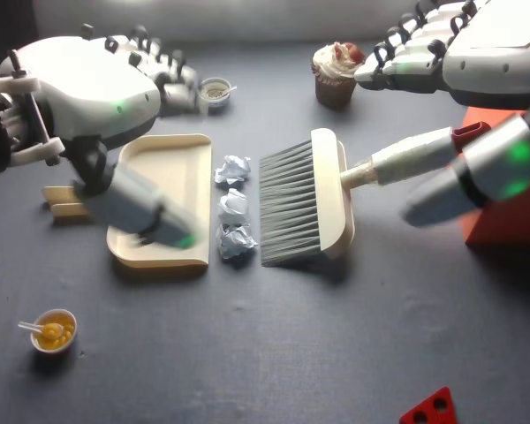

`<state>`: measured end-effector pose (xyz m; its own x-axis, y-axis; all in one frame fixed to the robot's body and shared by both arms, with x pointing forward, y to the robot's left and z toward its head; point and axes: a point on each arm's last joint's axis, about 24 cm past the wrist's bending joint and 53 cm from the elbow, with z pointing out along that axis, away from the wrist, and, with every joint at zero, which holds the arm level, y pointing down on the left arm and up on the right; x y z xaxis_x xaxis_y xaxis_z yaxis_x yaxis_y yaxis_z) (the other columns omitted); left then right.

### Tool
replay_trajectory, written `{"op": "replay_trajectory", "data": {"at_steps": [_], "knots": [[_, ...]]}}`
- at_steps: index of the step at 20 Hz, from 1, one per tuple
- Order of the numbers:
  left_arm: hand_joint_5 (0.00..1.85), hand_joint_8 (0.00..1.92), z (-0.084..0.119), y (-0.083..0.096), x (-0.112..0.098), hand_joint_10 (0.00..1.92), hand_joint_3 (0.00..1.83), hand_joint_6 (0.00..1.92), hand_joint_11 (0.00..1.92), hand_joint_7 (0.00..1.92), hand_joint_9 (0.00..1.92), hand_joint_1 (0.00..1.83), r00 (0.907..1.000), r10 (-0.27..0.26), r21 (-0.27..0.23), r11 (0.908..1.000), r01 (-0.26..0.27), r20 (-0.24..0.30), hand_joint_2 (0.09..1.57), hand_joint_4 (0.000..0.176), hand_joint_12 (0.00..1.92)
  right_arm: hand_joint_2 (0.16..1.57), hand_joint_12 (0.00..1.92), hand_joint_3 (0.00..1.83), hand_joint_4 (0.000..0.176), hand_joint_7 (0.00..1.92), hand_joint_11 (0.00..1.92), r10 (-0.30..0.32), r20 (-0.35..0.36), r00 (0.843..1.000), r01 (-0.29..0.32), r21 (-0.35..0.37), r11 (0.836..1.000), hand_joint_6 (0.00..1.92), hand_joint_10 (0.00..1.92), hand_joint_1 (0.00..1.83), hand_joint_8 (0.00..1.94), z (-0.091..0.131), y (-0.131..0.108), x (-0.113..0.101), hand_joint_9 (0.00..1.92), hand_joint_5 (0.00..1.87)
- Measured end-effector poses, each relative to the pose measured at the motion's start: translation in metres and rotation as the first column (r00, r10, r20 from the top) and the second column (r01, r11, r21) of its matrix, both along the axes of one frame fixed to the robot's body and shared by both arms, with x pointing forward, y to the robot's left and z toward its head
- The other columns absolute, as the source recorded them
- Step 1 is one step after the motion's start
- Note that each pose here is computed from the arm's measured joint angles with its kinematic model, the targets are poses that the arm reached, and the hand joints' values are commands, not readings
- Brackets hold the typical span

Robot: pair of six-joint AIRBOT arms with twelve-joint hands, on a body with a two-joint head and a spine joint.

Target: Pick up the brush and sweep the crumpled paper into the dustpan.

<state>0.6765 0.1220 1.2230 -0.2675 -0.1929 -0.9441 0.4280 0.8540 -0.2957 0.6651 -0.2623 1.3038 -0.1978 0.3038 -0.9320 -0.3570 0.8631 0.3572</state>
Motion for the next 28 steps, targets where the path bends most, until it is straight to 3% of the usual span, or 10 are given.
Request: {"op": "replay_trajectory", "data": {"at_steps": [2, 6, 11, 14, 17, 22, 23, 28], "knots": [[0.05, 0.01, 0.009, -0.001, 0.001, 0.01, 0.01, 0.01, 0.02, 0.07, 0.07, 0.00, 0.9995, 0.009, 0.004, 1.0000, -0.009, 0.032, 0.77, 0.000, 0.06, 0.84, 0.09, 0.00, 0.000, 0.10, 0.07, 0.002, 0.002, 1.000, -0.002, 0.000, 1.000, 0.00, 0.00, 0.00, 0.00, 0.001, 0.001, 0.000, 0.12, 0.05], [0.05, 0.00, 0.012, 0.006, 0.005, 0.01, 0.01, 0.01, 0.03, 0.07, 0.07, 0.00, 0.9983, 0.046, -0.012, 0.9989, -0.046, 0.036, 0.78, 0.000, 0.06, 0.84, 0.09, 0.00, 0.000, 0.09, 0.08, 0.002, 0.002, 1.000, -0.002, -0.003, 1.000, 0.00, 0.00, 0.00, 0.00, 0.000, 0.001, 0.000, 0.11, 0.05], [0.04, 0.00, 0.000, 0.021, 0.010, 0.00, 0.01, 0.00, 0.03, 0.07, 0.07, 0.03, 0.9970, 0.071, 0.035, 0.9968, -0.072, 0.031, 0.80, 0.000, 0.06, 0.85, 0.06, 0.00, 0.000, 0.07, 0.05, 0.006, 0.003, 1.000, -0.006, -0.007, 1.000, 0.00, 0.00, 0.00, 0.00, 0.000, 0.003, -0.001, 0.08, 0.05], [0.01, 0.00, -0.014, 0.030, 0.011, 0.00, 0.00, 0.00, 0.04, 0.06, 0.07, 0.28, 0.9971, 0.073, 0.086, 0.9935, -0.075, 0.023, 0.76, 0.000, 0.06, 0.86, 0.05, 0.00, 0.000, 0.05, 0.04, 0.006, 0.003, 1.000, -0.006, -0.008, 1.000, 0.00, 0.00, 0.00, 0.00, 0.000, 0.003, -0.001, 0.07, 0.02], [0.00, 0.00, -0.028, 0.041, 0.014, 0.00, 0.00, 0.00, 0.03, 0.00, 0.02, 0.75, 0.9963, 0.085, 0.127, 0.9882, -0.086, 0.010, 0.73, 0.000, 0.05, 0.86, 0.05, 0.00, 0.000, 0.06, 0.05, 0.008, 0.003, 1.000, -0.008, -0.008, 1.000, 0.00, 0.00, 0.00, 0.00, 0.000, 0.004, -0.002, 0.07, 0.03], [0.01, 0.00, -0.036, 0.060, 0.027, 0.00, 0.01, 0.01, 0.00, 0.01, 0.01, 0.95, 0.9920, 0.125, 0.154, 0.9800, -0.126, 0.016, 0.79, 0.000, 0.03, 0.85, 0.06, 0.00, 0.000, 0.08, 0.09, 0.010, 0.004, 1.000, -0.010, -0.011, 1.000, 0.01, 0.01, 0.00, 0.01, 0.000, 0.005, -0.002, 0.10, 0.06], [0.09, 0.00, -0.042, 0.062, 0.029, 0.00, 0.01, 0.01, 0.02, 0.04, 0.04, 0.94, 0.9917, 0.129, 0.150, 0.9803, -0.128, 0.004, 0.81, 0.027, 0.04, 0.85, 0.05, 0.00, 0.000, 0.08, 0.08, 0.008, 0.004, 1.000, -0.008, -0.011, 1.000, 0.01, 0.01, 0.00, 0.01, 0.000, 0.004, -0.002, 0.10, 0.06], [0.29, 0.00, -0.060, 0.080, 0.036, 0.00, 0.01, 0.01, 0.06, 0.12, 0.09, 0.91, 0.9843, 0.175, 0.155, 0.9731, -0.170, -0.020, 0.92, 0.071, 0.05, 0.85, 0.04, 0.00, 0.000, 0.07, 0.07, 0.011, 0.005, 1.000, -0.011, -0.011, 1.000, 0.01, 0.00, 0.00, 0.00, 0.000, 0.005, -0.003, 0.09, 0.05]]}}
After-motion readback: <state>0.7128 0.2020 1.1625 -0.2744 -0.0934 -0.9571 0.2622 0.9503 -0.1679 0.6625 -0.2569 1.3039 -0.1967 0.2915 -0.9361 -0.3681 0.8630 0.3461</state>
